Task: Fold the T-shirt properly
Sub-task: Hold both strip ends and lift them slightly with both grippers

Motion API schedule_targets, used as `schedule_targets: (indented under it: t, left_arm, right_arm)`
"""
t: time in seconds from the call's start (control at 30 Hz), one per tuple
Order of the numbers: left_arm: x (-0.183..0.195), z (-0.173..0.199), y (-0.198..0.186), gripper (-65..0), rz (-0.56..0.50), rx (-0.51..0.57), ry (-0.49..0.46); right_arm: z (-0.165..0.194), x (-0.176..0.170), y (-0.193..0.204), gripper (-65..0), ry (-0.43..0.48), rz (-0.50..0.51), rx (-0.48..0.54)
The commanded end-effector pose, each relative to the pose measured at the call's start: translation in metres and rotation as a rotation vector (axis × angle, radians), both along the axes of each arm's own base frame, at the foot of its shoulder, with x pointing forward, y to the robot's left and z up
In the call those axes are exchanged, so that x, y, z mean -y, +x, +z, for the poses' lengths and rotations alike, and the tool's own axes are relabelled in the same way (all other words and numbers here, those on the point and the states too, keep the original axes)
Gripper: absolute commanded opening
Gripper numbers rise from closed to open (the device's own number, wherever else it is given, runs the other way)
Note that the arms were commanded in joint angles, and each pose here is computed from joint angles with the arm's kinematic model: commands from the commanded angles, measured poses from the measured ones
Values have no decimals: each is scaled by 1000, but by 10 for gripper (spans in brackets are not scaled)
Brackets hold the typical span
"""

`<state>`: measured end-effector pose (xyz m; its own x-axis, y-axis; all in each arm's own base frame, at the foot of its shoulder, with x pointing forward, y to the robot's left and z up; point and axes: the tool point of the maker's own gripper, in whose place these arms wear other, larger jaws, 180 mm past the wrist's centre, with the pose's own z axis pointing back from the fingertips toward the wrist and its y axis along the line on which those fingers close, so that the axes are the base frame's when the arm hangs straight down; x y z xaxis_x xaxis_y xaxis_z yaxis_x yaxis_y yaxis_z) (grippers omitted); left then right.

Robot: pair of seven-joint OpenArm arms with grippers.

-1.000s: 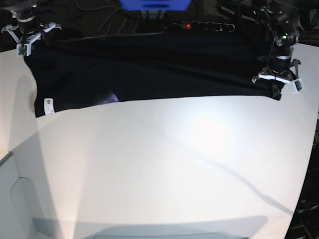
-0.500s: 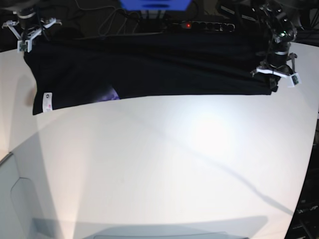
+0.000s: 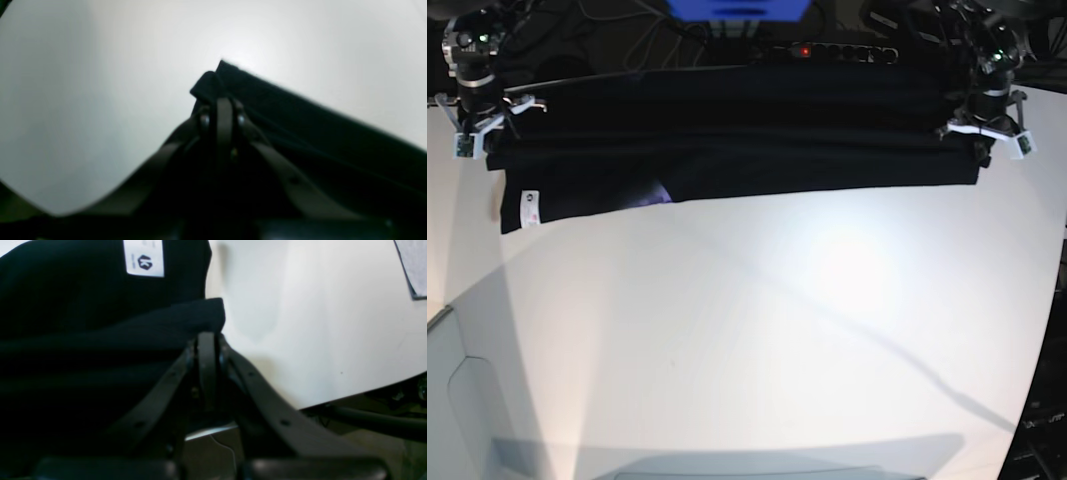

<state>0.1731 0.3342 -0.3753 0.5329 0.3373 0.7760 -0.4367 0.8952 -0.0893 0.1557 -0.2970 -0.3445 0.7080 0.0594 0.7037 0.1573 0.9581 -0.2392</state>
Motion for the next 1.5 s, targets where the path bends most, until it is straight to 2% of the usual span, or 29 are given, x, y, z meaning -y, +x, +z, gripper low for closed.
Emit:
schedule_targets:
  t: [0.0, 0.23, 0.43, 0.67, 0.77, 0.93, 1.0, 1.17, 1.3, 1.47]
  left_arm:
    - [-8, 7, 0, -650, 11, 18, 31]
    - [-12, -11, -11, -650, 37, -24, 3]
    - [-9, -7, -17, -650, 20, -32, 13]
    - [0, 9, -18, -648, 11, 33, -50]
    - [1, 15, -22, -595, 5, 37, -41]
    - [6, 29, -23, -405, -17, 51, -15]
    - [8, 33, -26, -359, -28, 47, -3]
    - [8, 26, -36, -342, -24, 16, -12]
    - [13, -1, -47, -342, 6, -32, -74]
    - [19, -28, -35, -342, 22, -45, -135]
  right_arm:
    - [6, 3, 4, -650, -14, 9, 27]
    - [-37, -17, 19, -650, 117, 32, -12]
    - [-41, -24, 27, -644, 128, 68, -16]
    - [-44, -34, 32, -502, 135, 109, -29]
    - [-43, -34, 33, -450, 135, 109, -24]
    - [-43, -34, 34, -435, 135, 109, -23]
    - [-42, -34, 34, -435, 134, 109, -22]
    - [-42, -34, 34, -435, 134, 109, -22]
    - [-41, -35, 39, -435, 138, 110, -10]
    - [-39, -35, 43, -435, 138, 111, 1]
